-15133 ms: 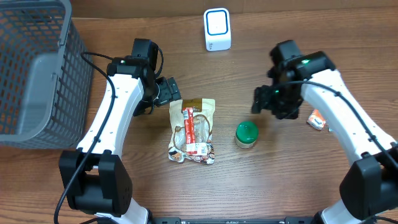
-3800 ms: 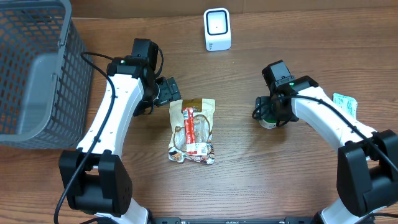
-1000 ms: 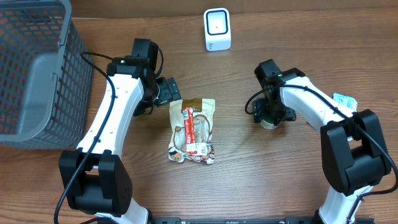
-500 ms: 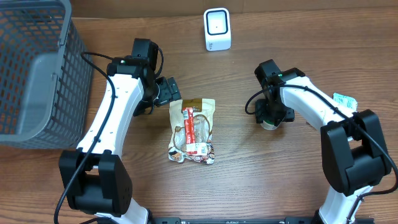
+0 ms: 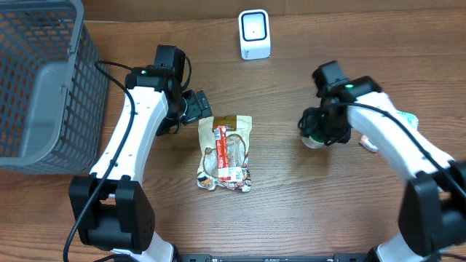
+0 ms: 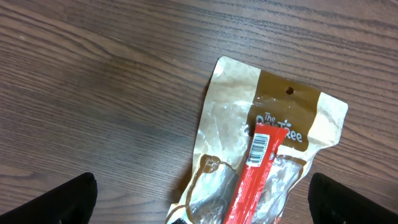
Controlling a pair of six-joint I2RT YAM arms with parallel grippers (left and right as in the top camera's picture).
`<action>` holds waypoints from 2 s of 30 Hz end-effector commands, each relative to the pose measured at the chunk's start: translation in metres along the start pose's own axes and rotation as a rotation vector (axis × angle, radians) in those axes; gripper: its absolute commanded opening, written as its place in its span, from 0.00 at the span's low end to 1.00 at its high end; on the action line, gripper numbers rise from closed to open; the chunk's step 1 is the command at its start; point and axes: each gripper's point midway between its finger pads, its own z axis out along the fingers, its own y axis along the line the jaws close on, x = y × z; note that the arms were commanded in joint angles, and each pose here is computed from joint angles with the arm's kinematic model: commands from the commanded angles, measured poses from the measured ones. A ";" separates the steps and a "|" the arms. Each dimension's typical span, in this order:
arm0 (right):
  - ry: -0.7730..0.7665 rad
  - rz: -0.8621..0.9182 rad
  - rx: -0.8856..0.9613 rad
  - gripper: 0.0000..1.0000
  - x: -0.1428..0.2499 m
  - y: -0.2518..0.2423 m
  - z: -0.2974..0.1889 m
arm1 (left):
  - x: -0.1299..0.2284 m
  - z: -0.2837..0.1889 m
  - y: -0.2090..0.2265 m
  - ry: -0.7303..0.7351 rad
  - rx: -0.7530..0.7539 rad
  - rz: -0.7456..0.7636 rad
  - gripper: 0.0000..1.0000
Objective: Scan the item barcode
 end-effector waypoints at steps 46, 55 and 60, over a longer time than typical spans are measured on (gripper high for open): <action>0.717 0.601 -0.604 0.04 0.083 0.103 -0.087 | -0.006 -0.013 -0.005 -0.037 0.024 -0.003 1.00; 0.722 0.605 -0.600 0.04 0.084 0.103 -0.087 | -0.006 -0.013 -0.005 -0.037 0.024 -0.003 1.00; 0.734 0.606 -0.610 0.04 0.085 0.104 -0.089 | -0.006 -0.013 -0.005 -0.037 0.024 -0.003 1.00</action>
